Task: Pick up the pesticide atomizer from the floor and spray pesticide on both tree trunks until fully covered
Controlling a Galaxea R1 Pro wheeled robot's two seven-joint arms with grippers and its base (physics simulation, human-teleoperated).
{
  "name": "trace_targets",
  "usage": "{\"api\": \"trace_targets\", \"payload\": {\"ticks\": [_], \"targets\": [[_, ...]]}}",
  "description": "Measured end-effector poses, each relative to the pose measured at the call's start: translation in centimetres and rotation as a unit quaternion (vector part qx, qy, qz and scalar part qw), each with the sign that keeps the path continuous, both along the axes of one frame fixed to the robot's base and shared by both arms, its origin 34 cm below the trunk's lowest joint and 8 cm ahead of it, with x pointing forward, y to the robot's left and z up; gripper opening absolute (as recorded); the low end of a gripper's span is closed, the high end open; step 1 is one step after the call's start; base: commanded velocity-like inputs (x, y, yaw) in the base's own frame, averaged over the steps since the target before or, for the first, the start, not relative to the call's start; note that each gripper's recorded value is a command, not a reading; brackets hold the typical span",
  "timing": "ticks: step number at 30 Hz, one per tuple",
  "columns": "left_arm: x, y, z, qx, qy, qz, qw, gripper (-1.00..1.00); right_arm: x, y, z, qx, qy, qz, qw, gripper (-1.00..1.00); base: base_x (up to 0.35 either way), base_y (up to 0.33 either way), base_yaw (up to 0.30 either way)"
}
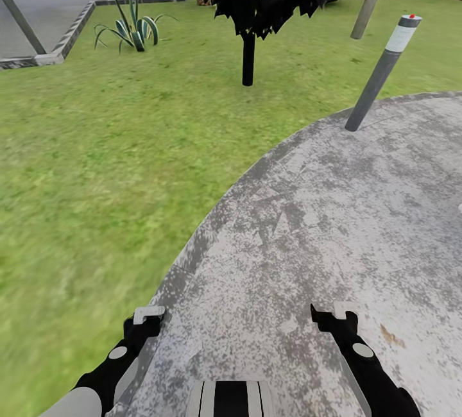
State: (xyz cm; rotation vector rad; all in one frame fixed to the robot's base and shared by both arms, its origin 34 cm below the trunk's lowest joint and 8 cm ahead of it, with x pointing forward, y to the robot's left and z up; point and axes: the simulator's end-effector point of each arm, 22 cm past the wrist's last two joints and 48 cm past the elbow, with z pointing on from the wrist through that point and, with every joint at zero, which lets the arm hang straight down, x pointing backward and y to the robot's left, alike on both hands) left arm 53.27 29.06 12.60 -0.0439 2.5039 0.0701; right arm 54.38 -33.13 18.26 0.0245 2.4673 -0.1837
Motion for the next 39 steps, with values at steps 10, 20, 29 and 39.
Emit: {"api": "trace_targets", "payload": {"ticks": [10, 20, 29, 39], "targets": [[0.0, 0.1, 0.0, 0.000, 0.000, 0.001, 1.0000, -1.00, 0.0, 0.0, 0.0, 0.000, 0.000, 0.000, 1.0000, 1.00, 0.000, 0.000, 0.000], [0.0, 0.1, 0.0, 0.001, 0.000, 0.000, 1.0000, -1.00, 0.0, 0.0, 0.0, 0.000, 0.000, 0.000, 1.0000, 1.00, 0.000, 0.000, 0.000], [0.9, 0.0, 1.2, -0.001, -0.013, 0.000, 0.9999, -1.00, 0.7, 0.1, 1.2, 0.000, -0.012, 0.001, 0.9999, 1.00, 0.000, 0.000, 0.000], [2.4, 0.0, 3.2, -0.001, -0.033, 0.000, 0.9994, -1.00, 2.0, 0.1, 3.2, 0.000, -0.032, 0.002, 0.9995, 1.00, 0.000, 0.000, 0.000]]}}
